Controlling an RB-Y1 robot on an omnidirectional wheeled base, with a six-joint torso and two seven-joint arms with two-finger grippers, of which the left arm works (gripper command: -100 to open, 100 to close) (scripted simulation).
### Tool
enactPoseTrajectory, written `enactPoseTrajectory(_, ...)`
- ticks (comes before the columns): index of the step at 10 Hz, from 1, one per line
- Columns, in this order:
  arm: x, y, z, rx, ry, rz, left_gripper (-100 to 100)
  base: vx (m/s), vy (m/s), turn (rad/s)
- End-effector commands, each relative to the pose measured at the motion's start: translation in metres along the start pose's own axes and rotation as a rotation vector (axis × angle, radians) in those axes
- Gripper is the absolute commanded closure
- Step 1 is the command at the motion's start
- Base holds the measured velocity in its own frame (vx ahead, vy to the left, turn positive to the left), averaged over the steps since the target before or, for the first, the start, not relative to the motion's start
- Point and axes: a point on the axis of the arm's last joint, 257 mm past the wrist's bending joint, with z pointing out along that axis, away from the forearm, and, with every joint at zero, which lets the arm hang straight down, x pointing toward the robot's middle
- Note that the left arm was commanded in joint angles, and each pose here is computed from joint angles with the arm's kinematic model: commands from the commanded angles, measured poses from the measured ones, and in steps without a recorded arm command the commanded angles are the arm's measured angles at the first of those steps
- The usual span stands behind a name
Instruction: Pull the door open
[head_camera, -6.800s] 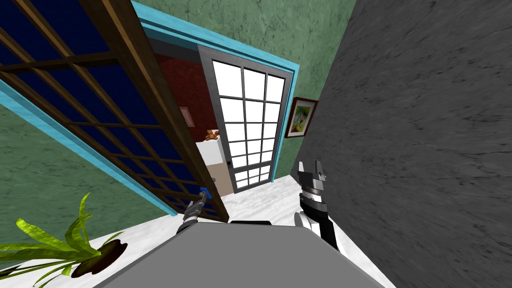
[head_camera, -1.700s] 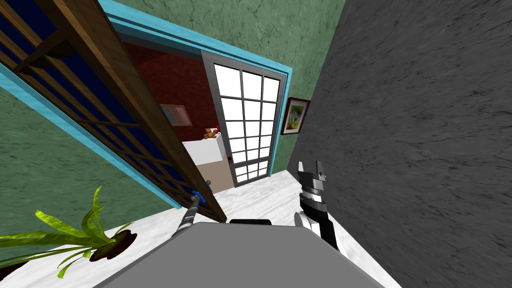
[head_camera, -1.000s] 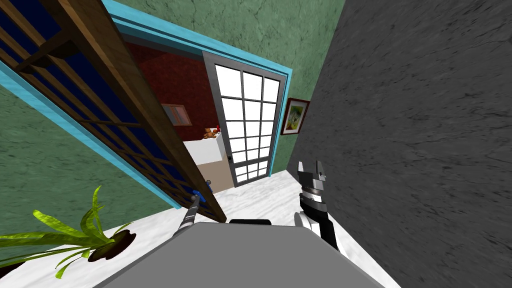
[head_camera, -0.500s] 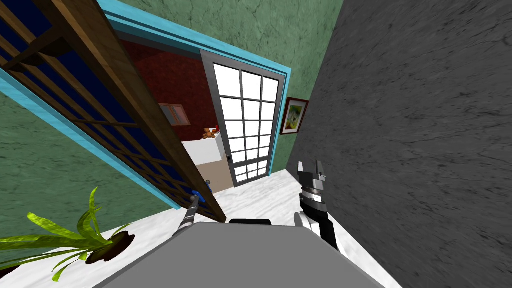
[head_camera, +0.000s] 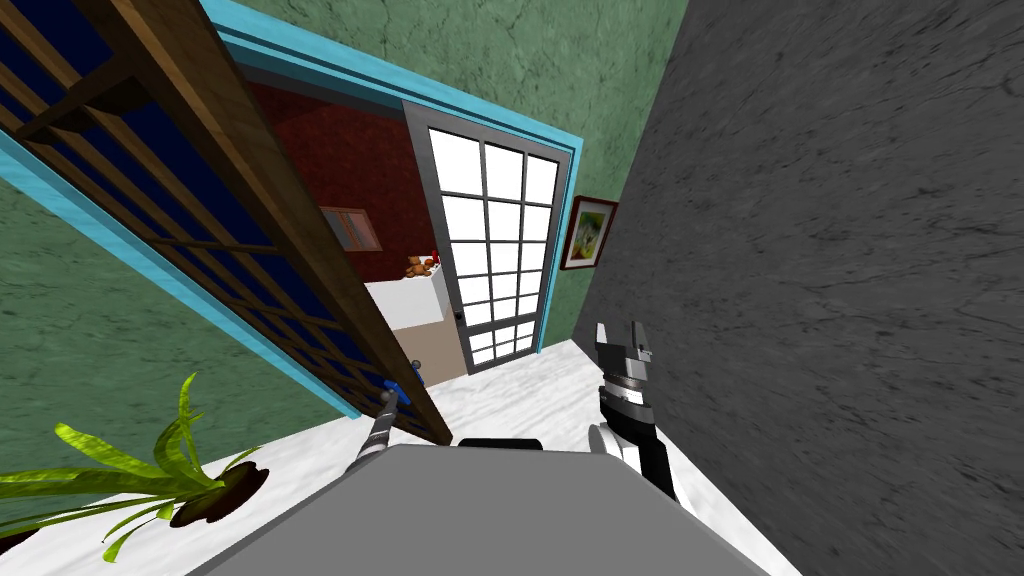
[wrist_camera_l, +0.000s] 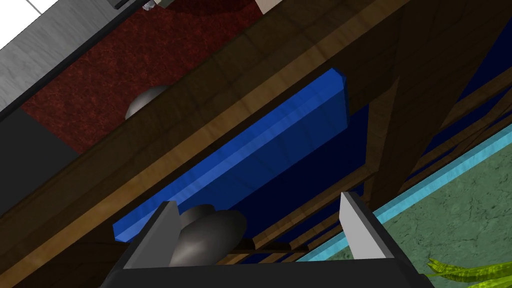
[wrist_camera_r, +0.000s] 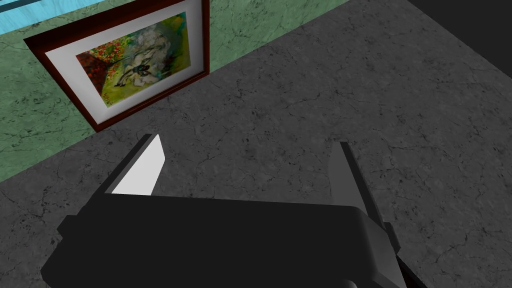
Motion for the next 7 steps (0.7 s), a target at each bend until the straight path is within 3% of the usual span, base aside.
enactPoseTrajectory(1, -0.026, 0.006, 0.0062, -0.008, -0.040, -0.001, 100, 0.004, 0.010, -0.006)
enactPoseTrajectory(3, -0.026, 0.006, 0.0062, -0.008, -0.040, -0.001, 100, -0.003, 0.002, 0.012)
enactPoseTrajectory(4, 0.004, -0.001, 0.0030, 0.005, 0.006, -0.037, 100, -0.043, -0.014, -0.077)
enactPoseTrajectory(7, 0.007, -0.006, 0.0059, 0.015, 0.013, -0.098, 100, -0.061, 0.019, -0.065)
